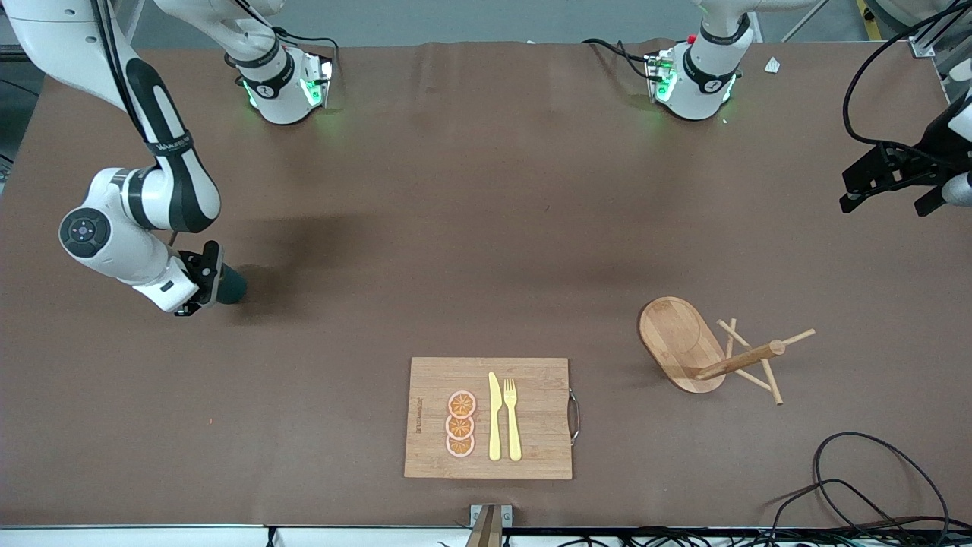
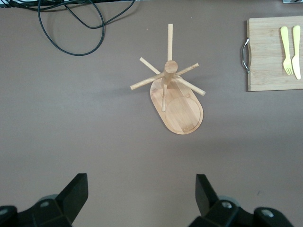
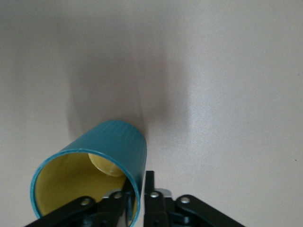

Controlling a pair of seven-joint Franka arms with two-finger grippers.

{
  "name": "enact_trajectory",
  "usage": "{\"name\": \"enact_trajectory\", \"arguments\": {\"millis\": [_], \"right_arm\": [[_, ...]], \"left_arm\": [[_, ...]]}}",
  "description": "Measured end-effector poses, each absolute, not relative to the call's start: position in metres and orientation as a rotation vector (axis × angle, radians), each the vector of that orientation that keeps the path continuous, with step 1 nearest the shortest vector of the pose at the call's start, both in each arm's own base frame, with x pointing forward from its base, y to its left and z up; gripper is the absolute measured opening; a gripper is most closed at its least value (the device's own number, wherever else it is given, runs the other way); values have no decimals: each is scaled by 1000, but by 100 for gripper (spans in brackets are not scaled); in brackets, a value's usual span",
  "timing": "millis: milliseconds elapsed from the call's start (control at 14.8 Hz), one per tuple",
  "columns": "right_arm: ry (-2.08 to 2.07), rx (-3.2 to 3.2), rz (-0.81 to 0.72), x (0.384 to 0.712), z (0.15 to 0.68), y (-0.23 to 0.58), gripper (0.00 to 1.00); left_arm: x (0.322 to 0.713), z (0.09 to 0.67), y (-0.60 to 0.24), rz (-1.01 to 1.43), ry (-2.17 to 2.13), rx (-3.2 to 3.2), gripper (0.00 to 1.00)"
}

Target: Transfer cup from left to right arm and place

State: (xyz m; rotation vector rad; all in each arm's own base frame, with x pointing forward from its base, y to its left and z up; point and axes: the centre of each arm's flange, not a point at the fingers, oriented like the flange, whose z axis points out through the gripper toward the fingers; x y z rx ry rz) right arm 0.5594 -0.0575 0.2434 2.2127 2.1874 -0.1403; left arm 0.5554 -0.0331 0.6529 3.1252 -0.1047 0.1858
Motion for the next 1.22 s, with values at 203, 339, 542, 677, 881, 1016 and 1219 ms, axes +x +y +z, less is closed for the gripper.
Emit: {"name": "enact_trajectory", "arguments": {"millis": [203, 339, 542, 677, 881, 1016, 1219], "right_arm": [[2120, 2307, -181, 558, 244, -54, 51], [2017, 2415, -222, 564, 257, -49, 69], [1782, 2590, -261, 579, 301, -43, 98], [1599, 2695, -268, 585, 336, -38, 100], [1341, 2825, -320, 591, 381, -32, 100], [1107, 2915, -356, 594, 406, -26, 100], [831, 2984, -382, 600, 453, -22, 100]], "left_arm": [[558, 649, -31, 176, -98, 3126, 100], [558, 648, -31, 171, -98, 3126, 100], [559, 646, -31, 167, -98, 3127, 100], [560, 646, -30, 166, -96, 3127, 100], [560, 645, -30, 165, -95, 3127, 100], [560, 646, -32, 166, -101, 3127, 100], [560, 646, -34, 167, -106, 3126, 100]]}}
